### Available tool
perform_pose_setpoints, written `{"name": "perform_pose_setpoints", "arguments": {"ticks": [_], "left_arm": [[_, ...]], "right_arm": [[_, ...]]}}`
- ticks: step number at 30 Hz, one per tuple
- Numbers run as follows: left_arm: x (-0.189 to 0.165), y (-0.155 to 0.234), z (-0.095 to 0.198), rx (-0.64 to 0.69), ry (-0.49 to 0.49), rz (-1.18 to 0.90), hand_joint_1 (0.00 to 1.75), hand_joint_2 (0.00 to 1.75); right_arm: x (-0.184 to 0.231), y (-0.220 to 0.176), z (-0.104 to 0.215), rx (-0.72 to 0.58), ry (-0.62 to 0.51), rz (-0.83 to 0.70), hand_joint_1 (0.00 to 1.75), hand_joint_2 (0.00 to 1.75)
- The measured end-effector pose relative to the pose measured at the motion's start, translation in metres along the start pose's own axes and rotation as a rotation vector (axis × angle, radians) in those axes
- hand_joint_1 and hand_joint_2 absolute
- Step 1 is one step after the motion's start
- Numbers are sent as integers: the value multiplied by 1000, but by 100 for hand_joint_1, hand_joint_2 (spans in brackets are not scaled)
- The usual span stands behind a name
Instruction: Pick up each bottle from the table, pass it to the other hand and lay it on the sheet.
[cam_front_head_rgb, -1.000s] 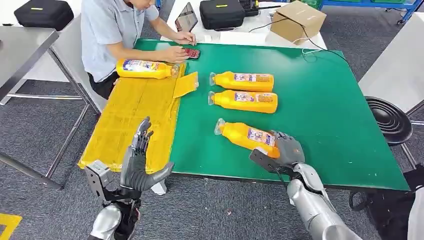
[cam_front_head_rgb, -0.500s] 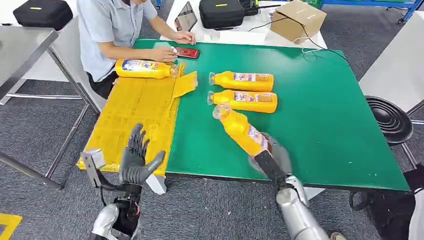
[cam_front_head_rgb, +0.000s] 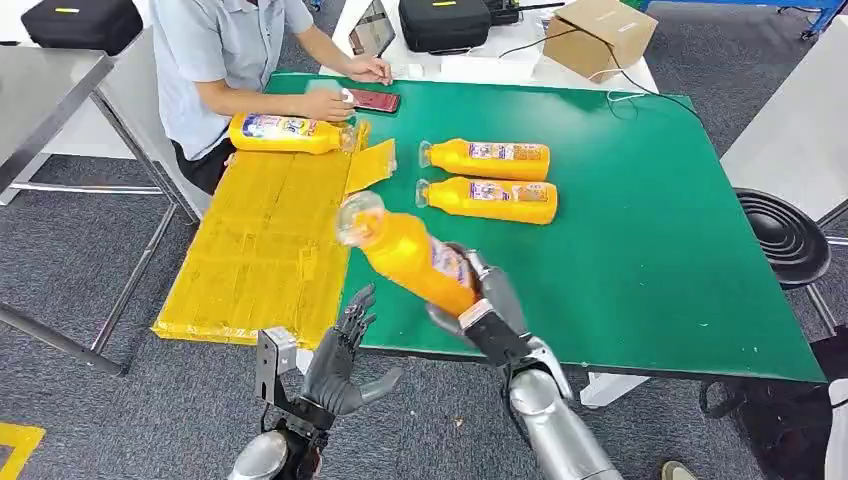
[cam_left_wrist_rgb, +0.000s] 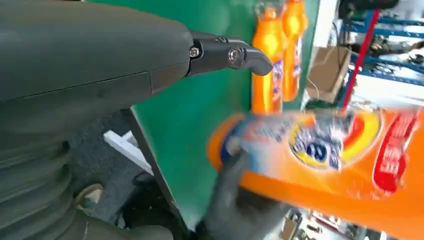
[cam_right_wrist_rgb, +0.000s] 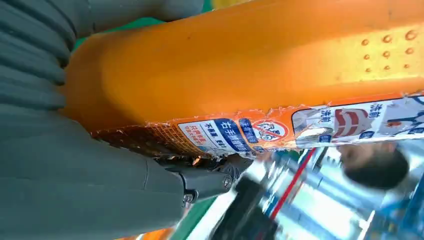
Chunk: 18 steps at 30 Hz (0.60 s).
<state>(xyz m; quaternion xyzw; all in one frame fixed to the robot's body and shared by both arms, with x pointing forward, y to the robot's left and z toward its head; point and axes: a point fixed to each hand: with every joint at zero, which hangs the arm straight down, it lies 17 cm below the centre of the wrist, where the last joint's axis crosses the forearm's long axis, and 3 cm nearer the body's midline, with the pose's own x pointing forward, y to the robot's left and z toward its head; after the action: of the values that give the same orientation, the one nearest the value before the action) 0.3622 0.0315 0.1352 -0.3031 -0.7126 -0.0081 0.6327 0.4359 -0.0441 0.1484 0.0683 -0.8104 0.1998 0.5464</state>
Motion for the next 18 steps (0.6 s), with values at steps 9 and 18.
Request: {"name": "perform_pose_setpoints", "arguments": {"ticks": [9,18], "left_arm": [[30,1,-4,38,-100,12,0,175],[44,17,-9,122,-108,147,0,175]], "right_arm": [[-11,75,14,208,31,-14,175,175],[-7,127,36,337,16,24,175,175]]}}
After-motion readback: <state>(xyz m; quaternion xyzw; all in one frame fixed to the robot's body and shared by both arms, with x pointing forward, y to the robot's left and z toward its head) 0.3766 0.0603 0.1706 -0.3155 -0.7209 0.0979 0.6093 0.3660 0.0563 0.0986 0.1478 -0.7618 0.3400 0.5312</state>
